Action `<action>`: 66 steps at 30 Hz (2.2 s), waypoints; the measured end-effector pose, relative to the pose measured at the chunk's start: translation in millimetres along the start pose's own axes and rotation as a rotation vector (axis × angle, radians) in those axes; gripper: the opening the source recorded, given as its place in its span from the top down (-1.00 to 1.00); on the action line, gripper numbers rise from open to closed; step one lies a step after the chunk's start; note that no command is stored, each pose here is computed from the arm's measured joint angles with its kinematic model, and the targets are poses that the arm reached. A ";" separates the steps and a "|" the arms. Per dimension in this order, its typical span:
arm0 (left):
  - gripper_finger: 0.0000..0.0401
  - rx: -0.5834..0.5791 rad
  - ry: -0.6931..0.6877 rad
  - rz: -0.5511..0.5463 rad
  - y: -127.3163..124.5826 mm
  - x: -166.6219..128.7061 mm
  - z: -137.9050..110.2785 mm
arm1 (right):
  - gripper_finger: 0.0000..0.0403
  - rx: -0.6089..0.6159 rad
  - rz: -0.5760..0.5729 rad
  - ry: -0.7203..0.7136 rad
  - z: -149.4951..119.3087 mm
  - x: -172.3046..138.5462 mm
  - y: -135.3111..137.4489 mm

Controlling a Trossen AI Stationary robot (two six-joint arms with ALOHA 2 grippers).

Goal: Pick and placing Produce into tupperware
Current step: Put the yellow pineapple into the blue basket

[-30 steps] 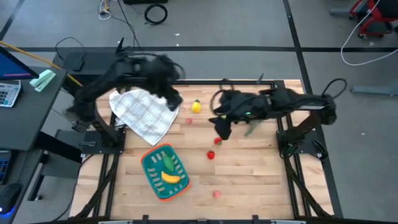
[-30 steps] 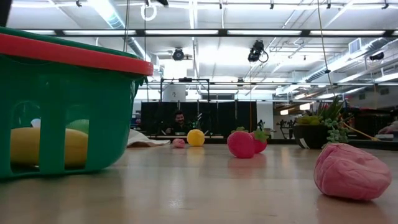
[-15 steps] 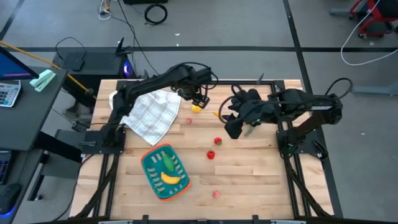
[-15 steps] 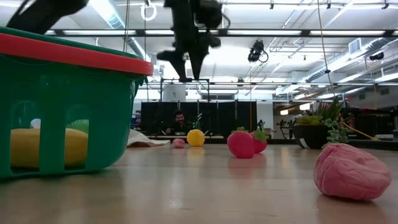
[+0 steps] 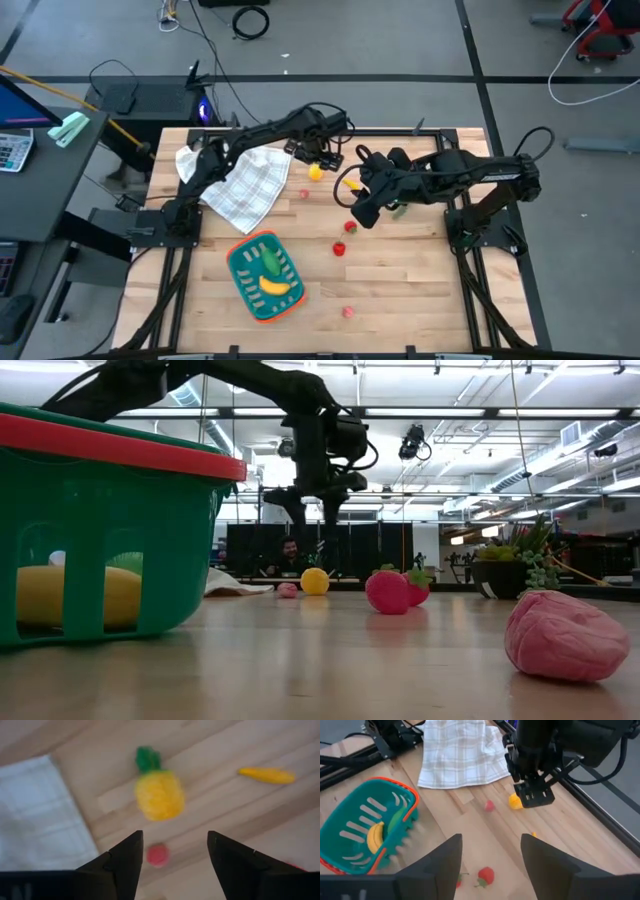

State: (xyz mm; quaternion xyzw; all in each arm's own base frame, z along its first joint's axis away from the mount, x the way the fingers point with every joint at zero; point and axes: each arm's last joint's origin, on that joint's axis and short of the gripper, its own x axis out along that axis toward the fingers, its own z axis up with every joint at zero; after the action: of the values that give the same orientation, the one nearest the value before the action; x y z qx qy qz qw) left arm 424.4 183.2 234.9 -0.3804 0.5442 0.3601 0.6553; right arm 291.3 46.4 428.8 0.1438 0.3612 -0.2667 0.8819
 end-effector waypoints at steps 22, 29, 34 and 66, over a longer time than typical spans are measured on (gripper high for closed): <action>-0.34 -0.099 0.031 0.039 -2.8 33.7 4.7 | 0.03 0.001 0.001 0.000 0.0 -1.0 -0.6; -0.34 -0.116 0.026 0.049 2.4 33.7 8.7 | 0.04 -0.002 0.000 0.002 -0.3 -1.1 -0.7; -0.34 -0.127 0.025 0.054 6.9 33.8 12.0 | 0.05 -0.005 -0.002 0.005 -0.6 -1.1 -0.9; -0.32 -0.113 0.140 0.037 11.8 76.6 18.4 | 0.12 -0.030 -0.002 0.004 -0.6 -1.1 -0.9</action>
State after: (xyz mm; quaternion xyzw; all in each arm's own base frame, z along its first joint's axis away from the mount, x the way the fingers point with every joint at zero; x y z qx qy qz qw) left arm 433.3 209.3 160.2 -0.4306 0.5745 0.3749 0.5865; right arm 289.9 46.3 429.2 0.1308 0.3669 -0.2617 0.8831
